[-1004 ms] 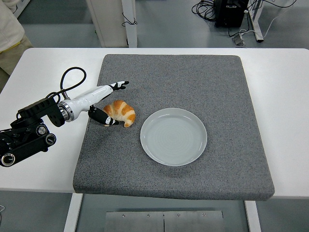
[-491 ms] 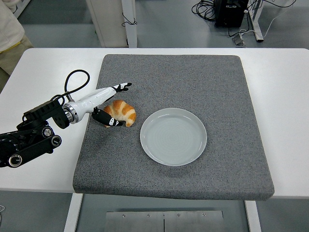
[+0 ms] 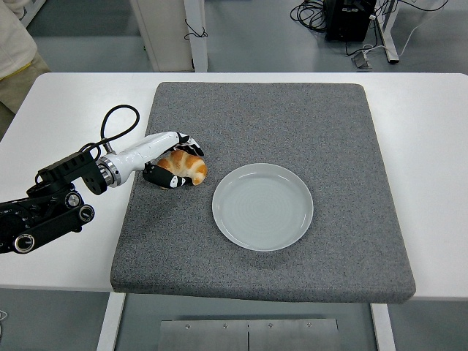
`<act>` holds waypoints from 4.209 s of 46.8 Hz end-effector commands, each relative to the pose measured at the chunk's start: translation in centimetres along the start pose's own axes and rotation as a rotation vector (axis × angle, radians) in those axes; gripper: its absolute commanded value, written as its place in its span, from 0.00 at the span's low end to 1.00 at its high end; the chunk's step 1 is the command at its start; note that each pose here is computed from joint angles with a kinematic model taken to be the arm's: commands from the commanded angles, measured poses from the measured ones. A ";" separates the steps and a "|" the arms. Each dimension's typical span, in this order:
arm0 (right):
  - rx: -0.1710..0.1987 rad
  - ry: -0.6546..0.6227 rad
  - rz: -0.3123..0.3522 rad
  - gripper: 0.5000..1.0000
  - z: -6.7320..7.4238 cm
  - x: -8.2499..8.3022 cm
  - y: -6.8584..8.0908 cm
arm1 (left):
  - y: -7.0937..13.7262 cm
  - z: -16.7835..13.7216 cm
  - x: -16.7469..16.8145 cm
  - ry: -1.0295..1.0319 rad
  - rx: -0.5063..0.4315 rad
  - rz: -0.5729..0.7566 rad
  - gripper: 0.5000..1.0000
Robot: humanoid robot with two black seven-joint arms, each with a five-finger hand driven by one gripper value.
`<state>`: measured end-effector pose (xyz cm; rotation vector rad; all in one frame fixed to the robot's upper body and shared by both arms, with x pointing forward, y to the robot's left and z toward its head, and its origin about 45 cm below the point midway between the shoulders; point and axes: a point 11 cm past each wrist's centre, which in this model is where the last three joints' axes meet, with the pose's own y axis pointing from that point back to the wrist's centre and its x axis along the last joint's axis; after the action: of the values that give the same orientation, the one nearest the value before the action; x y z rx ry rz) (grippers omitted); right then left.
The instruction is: Place the bread on the plate
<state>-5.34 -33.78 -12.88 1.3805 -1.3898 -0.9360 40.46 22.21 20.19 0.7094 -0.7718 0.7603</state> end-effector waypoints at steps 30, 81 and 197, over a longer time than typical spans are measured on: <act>0.000 0.000 0.000 1.00 0.0 0.0 0.0 | 1.0 -0.1 6.3 -0.076 -0.008 0.078 0.00; 0.000 0.000 0.000 1.00 0.0 0.0 0.0 | 4.0 9.5 22.2 -0.278 -0.163 0.126 0.00; 0.000 0.000 0.000 1.00 0.0 0.0 0.0 | -5.8 17.9 -5.0 -0.507 -0.484 -0.277 0.00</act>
<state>-5.34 -33.78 -12.88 1.3804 -1.3896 -0.9357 36.69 3.42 24.09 0.5504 -1.2369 0.1174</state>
